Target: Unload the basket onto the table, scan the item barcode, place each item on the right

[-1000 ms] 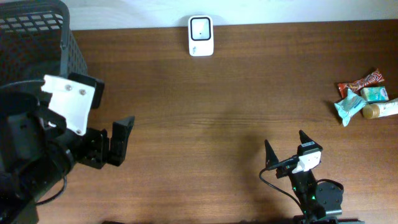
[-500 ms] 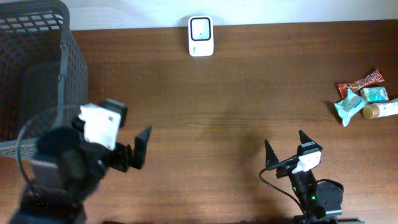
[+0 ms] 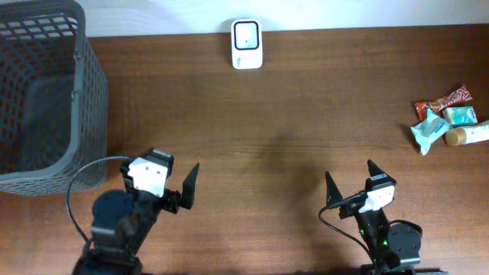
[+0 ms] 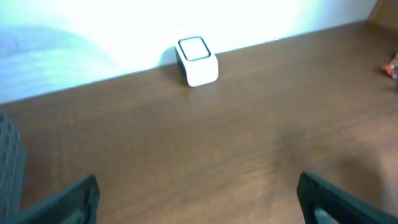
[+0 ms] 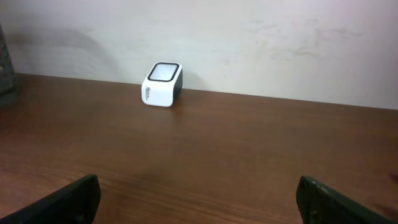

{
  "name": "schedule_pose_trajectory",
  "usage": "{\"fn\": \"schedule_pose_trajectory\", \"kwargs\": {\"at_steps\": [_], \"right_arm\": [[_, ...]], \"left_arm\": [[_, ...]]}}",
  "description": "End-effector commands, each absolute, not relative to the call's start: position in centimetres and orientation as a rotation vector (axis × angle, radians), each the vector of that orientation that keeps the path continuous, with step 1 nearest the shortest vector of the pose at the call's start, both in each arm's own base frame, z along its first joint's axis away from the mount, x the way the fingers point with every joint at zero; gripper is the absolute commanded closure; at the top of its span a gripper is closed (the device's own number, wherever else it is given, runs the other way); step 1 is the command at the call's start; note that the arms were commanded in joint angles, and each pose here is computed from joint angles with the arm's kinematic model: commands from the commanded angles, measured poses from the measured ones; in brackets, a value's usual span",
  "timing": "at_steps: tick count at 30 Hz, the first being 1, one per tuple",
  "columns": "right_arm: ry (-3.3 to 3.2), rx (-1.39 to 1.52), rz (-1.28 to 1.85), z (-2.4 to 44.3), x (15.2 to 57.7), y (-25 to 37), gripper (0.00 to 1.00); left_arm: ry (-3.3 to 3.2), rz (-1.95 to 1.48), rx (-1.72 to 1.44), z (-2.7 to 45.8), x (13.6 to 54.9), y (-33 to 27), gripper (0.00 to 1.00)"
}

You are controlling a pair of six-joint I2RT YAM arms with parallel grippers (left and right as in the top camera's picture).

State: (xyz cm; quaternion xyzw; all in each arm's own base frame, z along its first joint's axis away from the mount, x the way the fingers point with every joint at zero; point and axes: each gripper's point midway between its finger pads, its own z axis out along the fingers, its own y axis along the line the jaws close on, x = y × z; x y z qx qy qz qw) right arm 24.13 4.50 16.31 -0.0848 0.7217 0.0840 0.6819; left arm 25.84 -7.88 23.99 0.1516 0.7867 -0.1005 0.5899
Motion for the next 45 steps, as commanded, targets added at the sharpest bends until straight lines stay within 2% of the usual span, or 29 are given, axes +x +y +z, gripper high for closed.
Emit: {"fn": "schedule_pose_trajectory", "kwargs": {"at_steps": [1, 3, 7, 20, 29, 45], "right_arm": [[1.622, -0.2, 0.189, 16.0, 24.1, 4.7, 0.01], [1.622, -0.201, 0.189, 16.0, 24.1, 4.7, 0.01], [1.622, -0.201, 0.189, 16.0, 24.1, 4.7, 0.01], [1.622, -0.201, 0.189, 16.0, 24.1, 4.7, 0.01], [1.622, -0.201, 0.189, 16.0, 24.1, 4.7, 0.01], [1.622, -0.201, 0.189, 16.0, 24.1, 4.7, 0.01]], "left_arm": [[1.754, -0.234, 0.287, 23.3, 25.4, -6.9, 0.01], [1.718, -0.215, 0.259, 23.0, 25.1, -6.1, 0.01], [1.671, -0.217, -0.003, 21.5, 25.1, -2.9, 0.01], [1.475, -0.089, -0.183, 19.7, 24.5, 1.4, 0.01], [1.64, -0.075, -0.196, 15.6, 24.5, 1.5, 0.01], [1.654, 0.04, 0.04, 15.5, 24.6, 0.1, 0.01]]}}
